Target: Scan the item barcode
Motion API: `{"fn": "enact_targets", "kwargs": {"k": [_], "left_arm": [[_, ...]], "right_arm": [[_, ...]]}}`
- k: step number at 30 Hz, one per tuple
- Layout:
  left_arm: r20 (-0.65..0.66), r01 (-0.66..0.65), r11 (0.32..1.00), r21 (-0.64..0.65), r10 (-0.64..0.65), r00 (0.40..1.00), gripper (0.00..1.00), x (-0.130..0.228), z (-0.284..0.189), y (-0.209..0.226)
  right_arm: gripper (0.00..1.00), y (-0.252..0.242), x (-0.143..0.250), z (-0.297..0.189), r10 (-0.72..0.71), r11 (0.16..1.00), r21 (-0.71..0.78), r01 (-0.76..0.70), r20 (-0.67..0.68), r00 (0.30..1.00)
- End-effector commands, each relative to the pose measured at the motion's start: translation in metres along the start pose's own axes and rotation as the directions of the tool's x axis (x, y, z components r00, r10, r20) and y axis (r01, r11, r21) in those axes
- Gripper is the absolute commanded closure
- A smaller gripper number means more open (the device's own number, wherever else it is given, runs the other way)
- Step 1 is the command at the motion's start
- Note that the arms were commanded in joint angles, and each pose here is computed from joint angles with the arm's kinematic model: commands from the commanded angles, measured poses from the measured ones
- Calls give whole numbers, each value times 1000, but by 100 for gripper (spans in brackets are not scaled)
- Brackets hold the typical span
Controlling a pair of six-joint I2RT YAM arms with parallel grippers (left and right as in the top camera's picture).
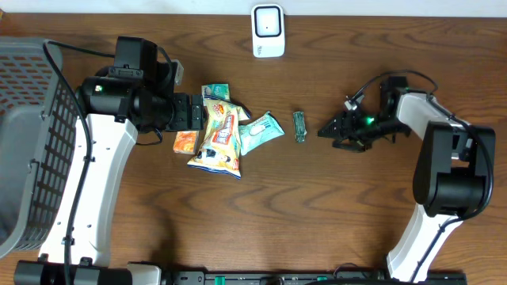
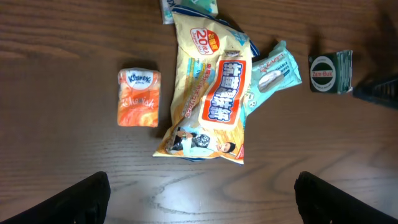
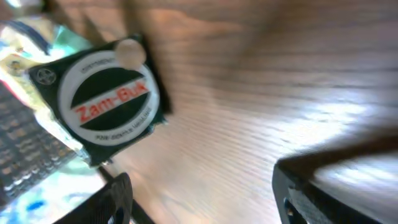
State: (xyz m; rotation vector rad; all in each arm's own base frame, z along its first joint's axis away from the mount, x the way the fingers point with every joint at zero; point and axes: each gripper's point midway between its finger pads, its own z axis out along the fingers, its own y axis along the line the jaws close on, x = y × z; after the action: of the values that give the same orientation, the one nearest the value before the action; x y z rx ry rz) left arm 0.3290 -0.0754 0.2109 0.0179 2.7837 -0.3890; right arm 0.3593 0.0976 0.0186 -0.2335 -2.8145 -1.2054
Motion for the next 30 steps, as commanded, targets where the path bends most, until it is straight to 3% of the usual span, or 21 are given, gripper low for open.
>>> {"fn": "enact_targets", "kwargs": {"k": [1, 10, 17, 21, 25, 30], "left_arm": [[-16, -9, 1000, 5, 9, 1000, 6, 3, 5, 2], [-17, -8, 1000, 5, 9, 1000, 6, 3, 5, 2], [-16, -9, 1000, 5, 9, 1000, 6, 3, 5, 2], [-16, -9, 1000, 5, 9, 1000, 6, 3, 5, 2], [-16, -9, 1000, 5, 9, 1000, 6, 3, 5, 2], [-16, -9, 1000, 5, 9, 1000, 6, 3, 5, 2]], "right_arm": [[32, -17, -12, -7, -61, 981, 184, 62, -13, 998], [32, 44, -17, -23, -259, 907, 348, 236, 20, 966], [34, 88, -18, 11, -375, 854, 402, 329, 40, 926], [35, 95, -21, 22, -399, 820, 472, 324, 65, 915], [41, 88, -25, 24, -411, 733, 628, 261, 103, 906], [50, 84, -27, 20, -420, 688, 688, 231, 118, 900]]}}
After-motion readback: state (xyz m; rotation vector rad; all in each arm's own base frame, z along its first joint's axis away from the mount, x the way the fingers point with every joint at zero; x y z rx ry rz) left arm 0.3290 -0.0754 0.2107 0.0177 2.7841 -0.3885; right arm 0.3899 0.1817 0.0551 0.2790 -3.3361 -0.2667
